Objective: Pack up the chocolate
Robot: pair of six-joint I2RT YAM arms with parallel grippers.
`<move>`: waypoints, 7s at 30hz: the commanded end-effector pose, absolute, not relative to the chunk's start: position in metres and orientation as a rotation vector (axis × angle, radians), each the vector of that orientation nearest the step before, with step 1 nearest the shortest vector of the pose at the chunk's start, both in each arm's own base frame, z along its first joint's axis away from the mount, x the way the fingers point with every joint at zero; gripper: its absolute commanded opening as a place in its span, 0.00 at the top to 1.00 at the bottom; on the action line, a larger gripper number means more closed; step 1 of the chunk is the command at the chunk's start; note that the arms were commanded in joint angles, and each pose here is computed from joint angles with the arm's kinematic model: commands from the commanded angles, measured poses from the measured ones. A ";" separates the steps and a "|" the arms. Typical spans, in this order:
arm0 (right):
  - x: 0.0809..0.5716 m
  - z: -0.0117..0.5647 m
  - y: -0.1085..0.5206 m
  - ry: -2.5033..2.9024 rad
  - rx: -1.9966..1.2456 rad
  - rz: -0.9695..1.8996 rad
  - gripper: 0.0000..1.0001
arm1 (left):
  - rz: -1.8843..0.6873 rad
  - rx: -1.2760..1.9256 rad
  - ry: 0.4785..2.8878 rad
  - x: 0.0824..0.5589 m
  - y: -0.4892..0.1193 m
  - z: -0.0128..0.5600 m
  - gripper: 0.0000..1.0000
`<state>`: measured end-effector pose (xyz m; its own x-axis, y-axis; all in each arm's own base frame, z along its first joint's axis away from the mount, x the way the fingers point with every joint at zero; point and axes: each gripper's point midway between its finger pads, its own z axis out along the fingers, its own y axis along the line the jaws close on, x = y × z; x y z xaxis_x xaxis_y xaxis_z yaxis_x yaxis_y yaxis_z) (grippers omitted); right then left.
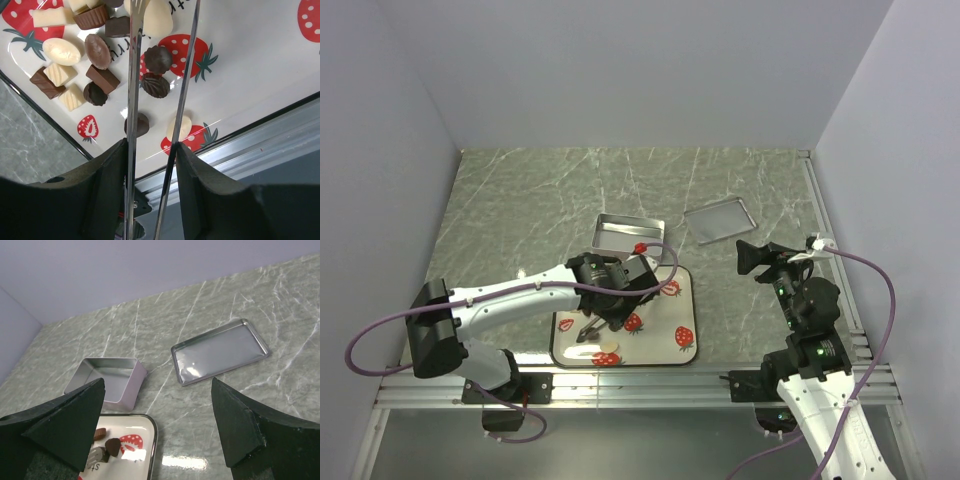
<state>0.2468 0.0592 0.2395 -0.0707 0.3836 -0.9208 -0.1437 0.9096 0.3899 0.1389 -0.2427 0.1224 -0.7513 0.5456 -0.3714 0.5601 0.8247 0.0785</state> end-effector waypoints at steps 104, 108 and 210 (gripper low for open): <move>0.246 0.242 0.051 1.579 0.202 0.389 0.06 | -0.177 0.462 2.221 0.242 -0.255 0.213 0.55; 0.249 0.240 0.049 1.590 0.211 0.375 0.06 | -0.220 0.565 2.232 0.217 -0.270 0.206 0.55; 0.259 0.228 0.049 1.644 0.217 0.352 0.06 | -0.250 0.345 2.130 0.271 -0.244 0.211 0.46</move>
<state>0.2562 0.0508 0.2130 -0.1472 0.3498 -0.9252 -0.0567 0.9308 0.3610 0.2607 -0.2380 0.1846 -0.5742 0.2041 -0.7929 0.3504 0.9365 -0.0127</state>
